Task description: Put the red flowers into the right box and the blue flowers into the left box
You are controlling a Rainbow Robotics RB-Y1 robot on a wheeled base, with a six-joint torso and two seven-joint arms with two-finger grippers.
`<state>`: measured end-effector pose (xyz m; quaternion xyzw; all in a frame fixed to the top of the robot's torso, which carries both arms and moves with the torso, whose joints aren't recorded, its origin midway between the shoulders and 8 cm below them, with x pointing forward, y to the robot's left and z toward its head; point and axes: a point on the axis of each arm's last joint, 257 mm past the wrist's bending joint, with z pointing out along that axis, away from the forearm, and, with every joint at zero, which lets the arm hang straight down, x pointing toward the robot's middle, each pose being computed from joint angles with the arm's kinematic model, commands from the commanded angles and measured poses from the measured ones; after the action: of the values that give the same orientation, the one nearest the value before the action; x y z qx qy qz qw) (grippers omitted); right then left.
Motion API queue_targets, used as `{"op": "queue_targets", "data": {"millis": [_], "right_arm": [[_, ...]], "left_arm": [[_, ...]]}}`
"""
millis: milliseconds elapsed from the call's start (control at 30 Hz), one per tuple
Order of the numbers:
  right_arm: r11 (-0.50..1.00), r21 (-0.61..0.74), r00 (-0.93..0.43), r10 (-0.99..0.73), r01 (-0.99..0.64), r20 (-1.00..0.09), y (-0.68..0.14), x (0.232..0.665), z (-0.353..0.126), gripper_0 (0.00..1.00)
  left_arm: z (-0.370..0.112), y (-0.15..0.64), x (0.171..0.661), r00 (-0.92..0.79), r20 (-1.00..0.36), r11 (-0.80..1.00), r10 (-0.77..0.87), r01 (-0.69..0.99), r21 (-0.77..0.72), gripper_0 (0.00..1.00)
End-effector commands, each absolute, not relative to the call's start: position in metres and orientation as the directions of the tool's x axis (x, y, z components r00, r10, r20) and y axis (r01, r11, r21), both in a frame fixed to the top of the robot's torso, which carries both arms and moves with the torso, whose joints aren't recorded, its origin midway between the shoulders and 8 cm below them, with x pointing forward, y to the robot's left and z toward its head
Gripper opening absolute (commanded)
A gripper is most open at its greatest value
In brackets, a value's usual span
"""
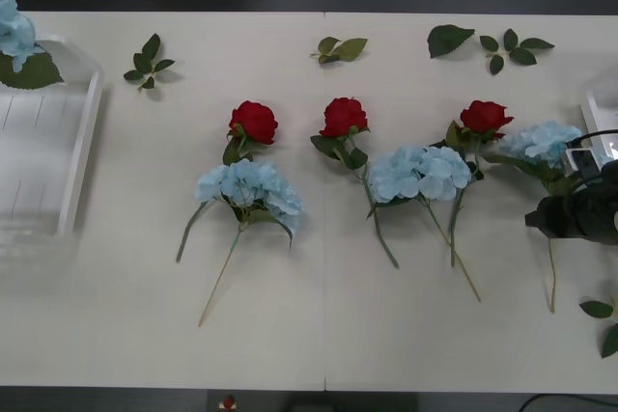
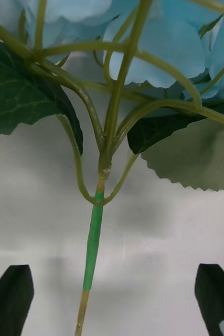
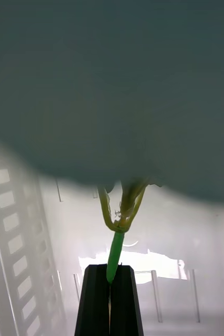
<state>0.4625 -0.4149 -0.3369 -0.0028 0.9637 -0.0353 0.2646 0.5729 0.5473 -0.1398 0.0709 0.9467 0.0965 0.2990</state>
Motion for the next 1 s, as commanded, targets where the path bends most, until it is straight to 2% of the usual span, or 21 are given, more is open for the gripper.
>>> {"op": "queue_targets", "data": {"millis": [33,400,567,600,667,733,833,1000], "right_arm": [[0.996,-0.081,-0.838,-0.076,-0.038,-0.541,-0.407,0.478,-0.329,0.76],[0.996,-0.075,-0.831,-0.079,-0.046,-0.551,-0.406,0.481,-0.33,0.18],[0.996,-0.071,-0.827,-0.081,-0.05,-0.556,-0.404,0.482,-0.329,0.01],[0.996,-0.07,-0.826,-0.082,-0.051,-0.558,-0.404,0.483,-0.328,0.0],[0.996,-0.073,-0.819,-0.087,-0.056,-0.567,-0.406,0.485,-0.324,0.0],[0.994,-0.083,-0.806,-0.105,-0.07,-0.583,-0.409,0.488,-0.314,0.0],[0.996,-0.041,-0.79,-0.085,-0.076,-0.607,-0.404,0.491,-0.292,0.0],[0.993,0.089,-0.766,-0.003,-0.079,-0.642,-0.381,0.497,-0.246,0.0]], "left_arm": [[-0.138,0.578,0.572,-0.816,-0.53,0.942,0.232,0.053,0.331,0.0],[-0.203,0.592,0.557,-0.868,-0.466,0.937,0.171,-0.002,0.349,0.0],[-0.219,0.588,0.552,-0.883,-0.441,0.939,0.163,0.002,0.343,0.01],[-0.222,0.587,0.552,-0.885,-0.437,0.939,0.164,0.004,0.343,0.25],[-0.226,0.584,0.552,-0.887,-0.43,0.939,0.168,0.01,0.344,0.61],[-0.227,0.583,0.553,-0.887,-0.43,0.939,0.169,0.013,0.343,0.85],[-0.228,0.58,0.554,-0.886,-0.431,0.941,0.173,0.019,0.338,0.96],[-0.205,0.568,0.571,-0.853,-0.474,0.938,0.219,0.051,0.342,0.98]]}}
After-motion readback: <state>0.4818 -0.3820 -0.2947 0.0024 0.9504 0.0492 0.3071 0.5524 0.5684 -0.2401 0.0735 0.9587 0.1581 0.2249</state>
